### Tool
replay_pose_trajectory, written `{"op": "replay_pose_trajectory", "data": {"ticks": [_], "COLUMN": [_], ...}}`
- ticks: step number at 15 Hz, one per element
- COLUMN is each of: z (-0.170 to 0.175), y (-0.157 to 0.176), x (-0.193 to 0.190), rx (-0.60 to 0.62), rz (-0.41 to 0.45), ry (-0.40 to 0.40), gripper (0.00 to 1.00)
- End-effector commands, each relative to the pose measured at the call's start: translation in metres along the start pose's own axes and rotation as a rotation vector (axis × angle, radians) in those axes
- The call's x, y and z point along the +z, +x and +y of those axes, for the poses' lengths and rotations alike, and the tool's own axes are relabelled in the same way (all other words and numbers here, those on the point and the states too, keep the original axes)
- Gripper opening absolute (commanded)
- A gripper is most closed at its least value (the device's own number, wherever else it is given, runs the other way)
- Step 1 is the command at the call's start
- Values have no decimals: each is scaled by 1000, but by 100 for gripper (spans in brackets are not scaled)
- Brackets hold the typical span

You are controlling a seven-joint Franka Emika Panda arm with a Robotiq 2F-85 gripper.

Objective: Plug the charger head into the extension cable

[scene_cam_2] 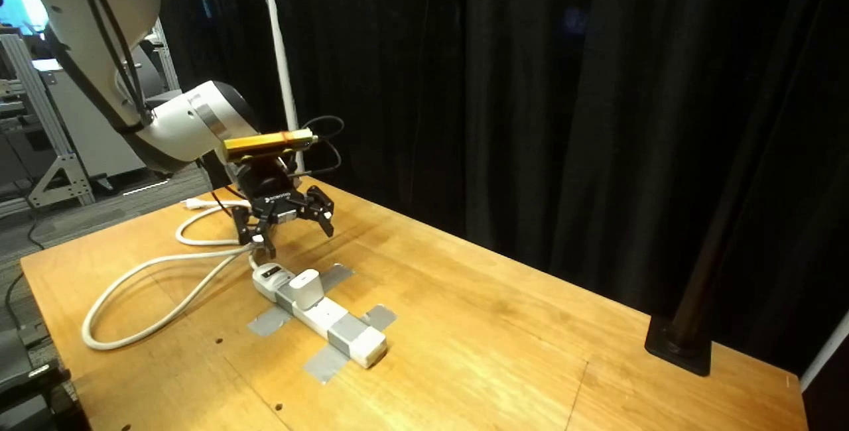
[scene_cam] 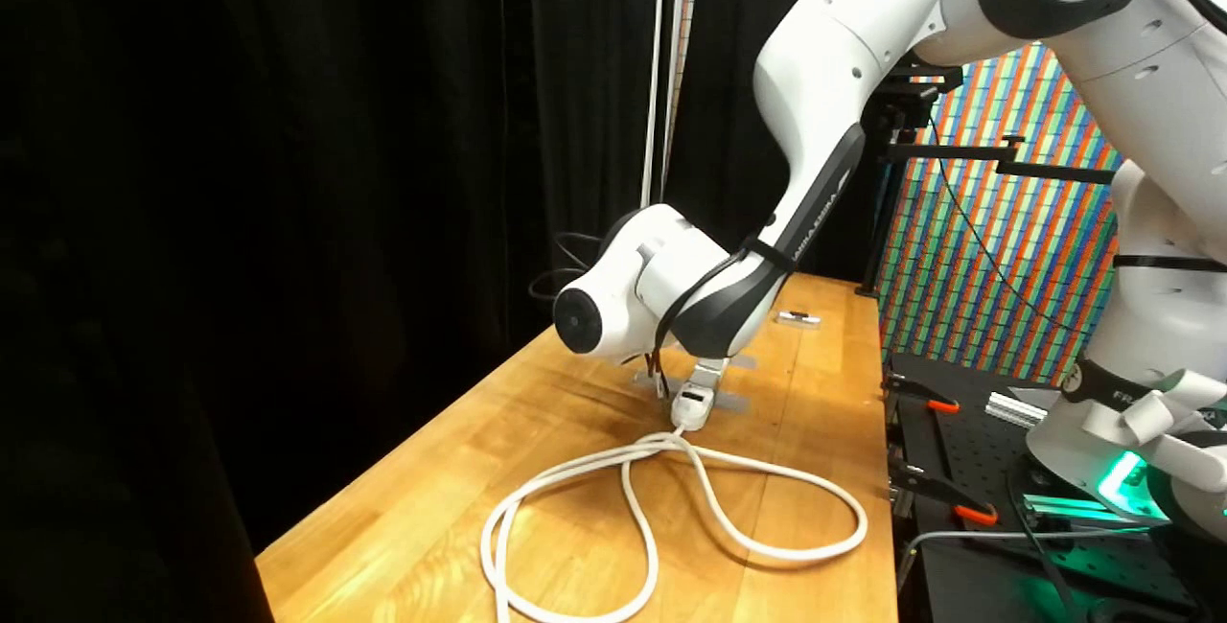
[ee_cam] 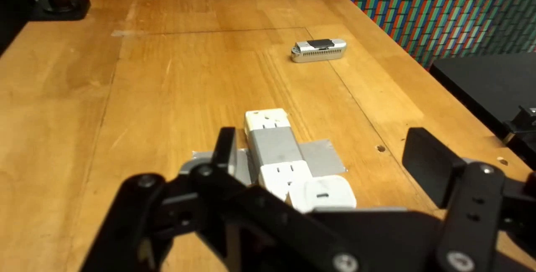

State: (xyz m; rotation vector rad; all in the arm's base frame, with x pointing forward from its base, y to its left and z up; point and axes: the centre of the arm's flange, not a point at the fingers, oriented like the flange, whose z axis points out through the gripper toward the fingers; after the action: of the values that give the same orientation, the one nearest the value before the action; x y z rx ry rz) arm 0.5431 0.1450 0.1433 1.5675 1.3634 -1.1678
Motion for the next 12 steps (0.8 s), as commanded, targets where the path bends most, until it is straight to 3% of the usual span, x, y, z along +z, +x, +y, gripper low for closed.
{"op": "replay_pose_trajectory", "data": {"ticks": [1,6,12], "z": [-7,-33,-92], "y": [-62,-104,-122], "x": [-13,-9,8], "rx": [-72,-218,-324], "rz": [98,314,590], "ry": [-14,-52,-107], "gripper": [100,100,100]}}
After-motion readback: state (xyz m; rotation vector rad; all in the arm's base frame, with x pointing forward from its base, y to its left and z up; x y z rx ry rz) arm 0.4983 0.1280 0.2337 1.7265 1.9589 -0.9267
